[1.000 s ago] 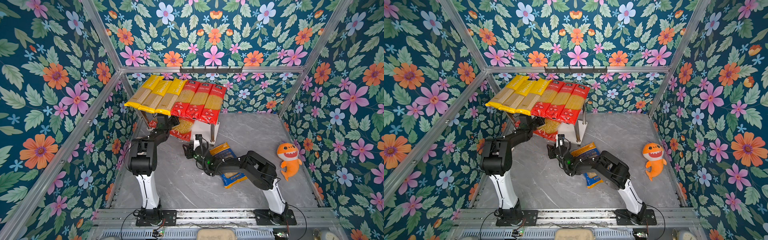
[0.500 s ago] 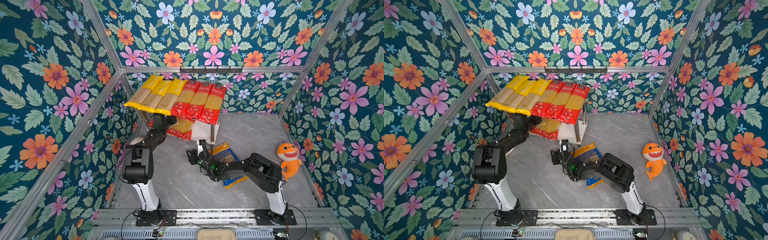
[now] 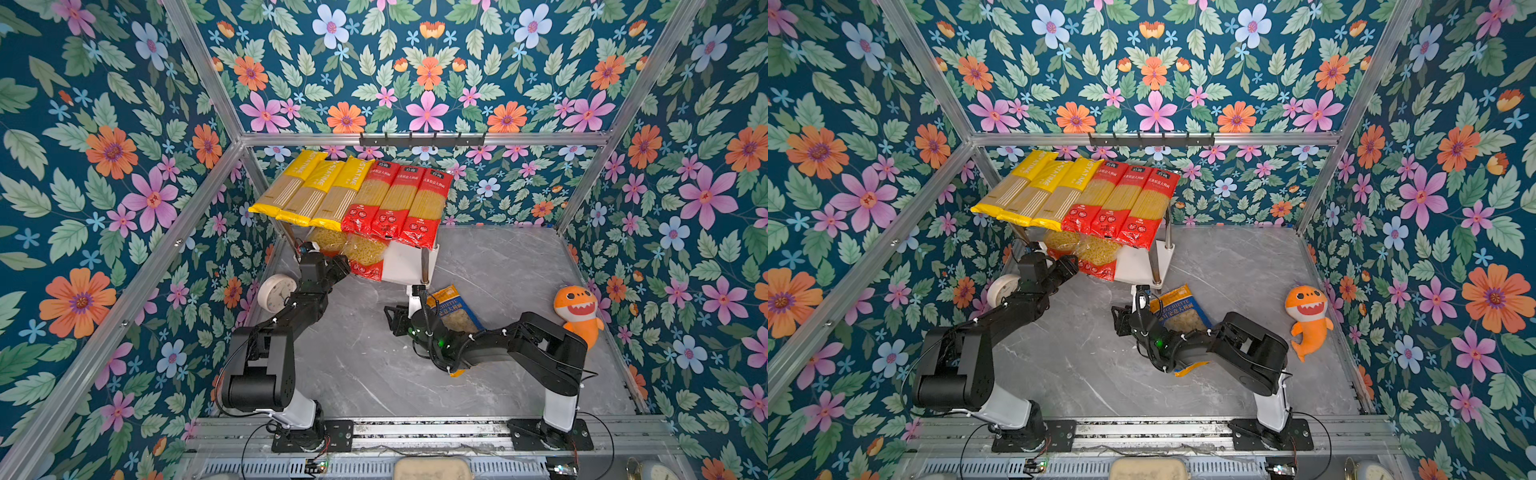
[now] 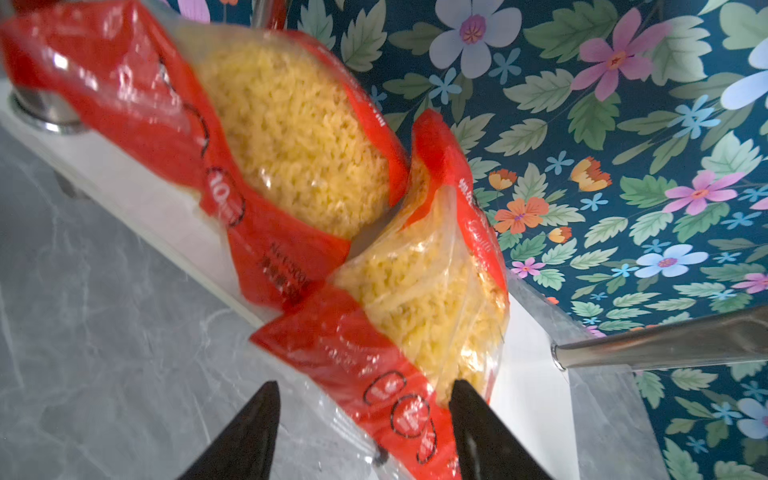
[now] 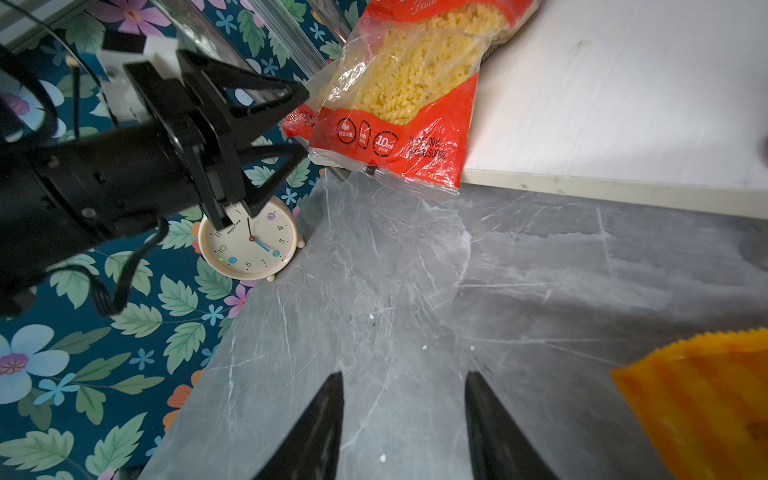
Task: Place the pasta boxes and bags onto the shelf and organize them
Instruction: 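Lower the fusilli bag onto the lower tier beside the first bag with the left gripper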
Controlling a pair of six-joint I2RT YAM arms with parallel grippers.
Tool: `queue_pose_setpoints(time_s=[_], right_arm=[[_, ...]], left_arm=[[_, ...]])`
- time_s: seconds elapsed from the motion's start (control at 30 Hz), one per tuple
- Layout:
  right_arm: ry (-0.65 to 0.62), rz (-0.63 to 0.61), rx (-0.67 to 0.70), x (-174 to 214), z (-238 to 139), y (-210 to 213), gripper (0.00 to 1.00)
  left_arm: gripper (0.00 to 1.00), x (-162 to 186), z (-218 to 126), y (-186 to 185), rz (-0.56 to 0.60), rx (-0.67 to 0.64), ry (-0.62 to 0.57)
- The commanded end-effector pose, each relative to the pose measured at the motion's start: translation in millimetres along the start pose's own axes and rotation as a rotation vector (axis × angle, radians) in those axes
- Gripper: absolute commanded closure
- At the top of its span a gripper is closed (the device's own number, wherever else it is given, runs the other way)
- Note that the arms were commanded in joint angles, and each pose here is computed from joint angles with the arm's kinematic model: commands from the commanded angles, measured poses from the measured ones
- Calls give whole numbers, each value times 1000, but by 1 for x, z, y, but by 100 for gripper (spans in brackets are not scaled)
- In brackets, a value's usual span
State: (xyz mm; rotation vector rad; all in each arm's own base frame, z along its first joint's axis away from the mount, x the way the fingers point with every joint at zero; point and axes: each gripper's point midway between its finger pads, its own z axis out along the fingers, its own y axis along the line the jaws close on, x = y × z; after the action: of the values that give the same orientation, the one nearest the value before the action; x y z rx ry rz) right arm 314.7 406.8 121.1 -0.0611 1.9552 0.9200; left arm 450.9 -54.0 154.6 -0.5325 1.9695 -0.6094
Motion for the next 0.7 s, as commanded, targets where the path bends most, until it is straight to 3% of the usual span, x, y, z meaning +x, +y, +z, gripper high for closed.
queue_pose_setpoints(time_s=[0.0,0.3,0.67], right_arm=[[-46,20,-14,-13,-5,5,52],[-63,12,-3,-20,-18,2,52],[-61,10,12,-19,-25,-4,52]], left_arm=[[30,4,-5,-15,-138,121,-11],[28,20,10,-12,-299,203,-3],[37,28,39,-10,-368,222,0]])
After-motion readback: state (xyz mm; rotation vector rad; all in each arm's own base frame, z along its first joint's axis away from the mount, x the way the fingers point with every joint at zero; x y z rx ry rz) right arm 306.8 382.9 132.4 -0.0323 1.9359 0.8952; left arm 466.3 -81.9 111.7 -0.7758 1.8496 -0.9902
